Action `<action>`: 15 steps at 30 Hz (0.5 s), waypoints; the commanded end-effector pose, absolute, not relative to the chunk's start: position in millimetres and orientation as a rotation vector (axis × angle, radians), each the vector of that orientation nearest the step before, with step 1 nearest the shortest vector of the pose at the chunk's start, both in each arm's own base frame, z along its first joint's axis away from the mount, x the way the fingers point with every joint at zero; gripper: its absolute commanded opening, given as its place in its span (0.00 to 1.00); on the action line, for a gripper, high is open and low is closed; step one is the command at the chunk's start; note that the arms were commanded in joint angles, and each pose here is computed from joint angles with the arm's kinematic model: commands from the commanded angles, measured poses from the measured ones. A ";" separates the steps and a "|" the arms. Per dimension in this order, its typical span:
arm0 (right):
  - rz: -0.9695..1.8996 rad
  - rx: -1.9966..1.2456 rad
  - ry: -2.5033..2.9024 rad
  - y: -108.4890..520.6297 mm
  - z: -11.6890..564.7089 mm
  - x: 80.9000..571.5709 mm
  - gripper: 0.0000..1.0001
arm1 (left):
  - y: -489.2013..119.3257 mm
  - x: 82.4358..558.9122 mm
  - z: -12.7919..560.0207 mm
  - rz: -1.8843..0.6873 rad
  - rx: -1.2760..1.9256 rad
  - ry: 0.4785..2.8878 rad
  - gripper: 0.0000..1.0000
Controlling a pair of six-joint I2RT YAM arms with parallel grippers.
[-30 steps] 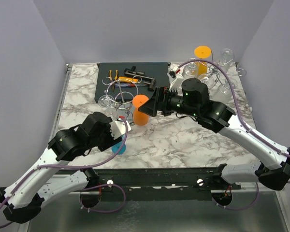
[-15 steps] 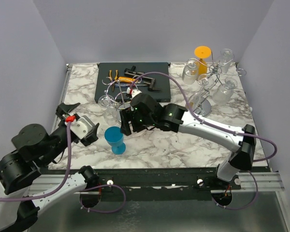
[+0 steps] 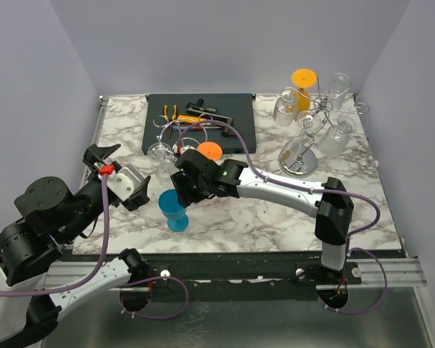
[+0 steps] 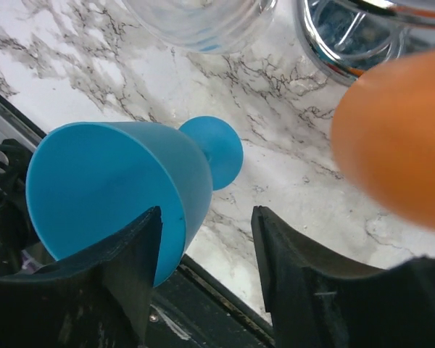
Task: Place the wine glass upside down on the wine glass rack
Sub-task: Pick up the wine glass at the center of the board.
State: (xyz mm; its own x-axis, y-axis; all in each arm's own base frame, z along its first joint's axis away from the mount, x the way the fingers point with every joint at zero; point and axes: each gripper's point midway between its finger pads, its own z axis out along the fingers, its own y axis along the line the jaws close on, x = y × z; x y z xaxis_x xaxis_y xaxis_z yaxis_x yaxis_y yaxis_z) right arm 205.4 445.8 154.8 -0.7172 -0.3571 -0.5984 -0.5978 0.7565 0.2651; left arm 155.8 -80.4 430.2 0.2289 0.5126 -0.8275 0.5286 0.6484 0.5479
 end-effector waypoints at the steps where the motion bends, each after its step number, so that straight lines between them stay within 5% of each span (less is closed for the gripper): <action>1: 0.657 -0.744 2.379 458.4 165.2 207.2 0.54 | -79.4 153.9 436.4 -0.038 0.910 1.399 0.98; 9: 0.699 -0.772 2.348 450.2 177.1 198.9 0.14 | -93.1 160.2 429.6 -0.064 0.941 1.427 0.96; 15: 0.840 -0.764 2.236 448.4 228.2 189.6 0.06 | -102.5 163.5 437.9 -0.097 0.938 1.432 0.94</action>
State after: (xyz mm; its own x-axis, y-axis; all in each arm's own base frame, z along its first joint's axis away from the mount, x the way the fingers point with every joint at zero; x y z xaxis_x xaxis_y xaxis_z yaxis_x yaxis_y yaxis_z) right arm 199.3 443.5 167.6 -0.6899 -0.3643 -0.6256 -0.6367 0.7165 0.2849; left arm 163.3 -93.4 425.2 0.1958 0.5128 -0.8359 0.5590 0.6420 0.5248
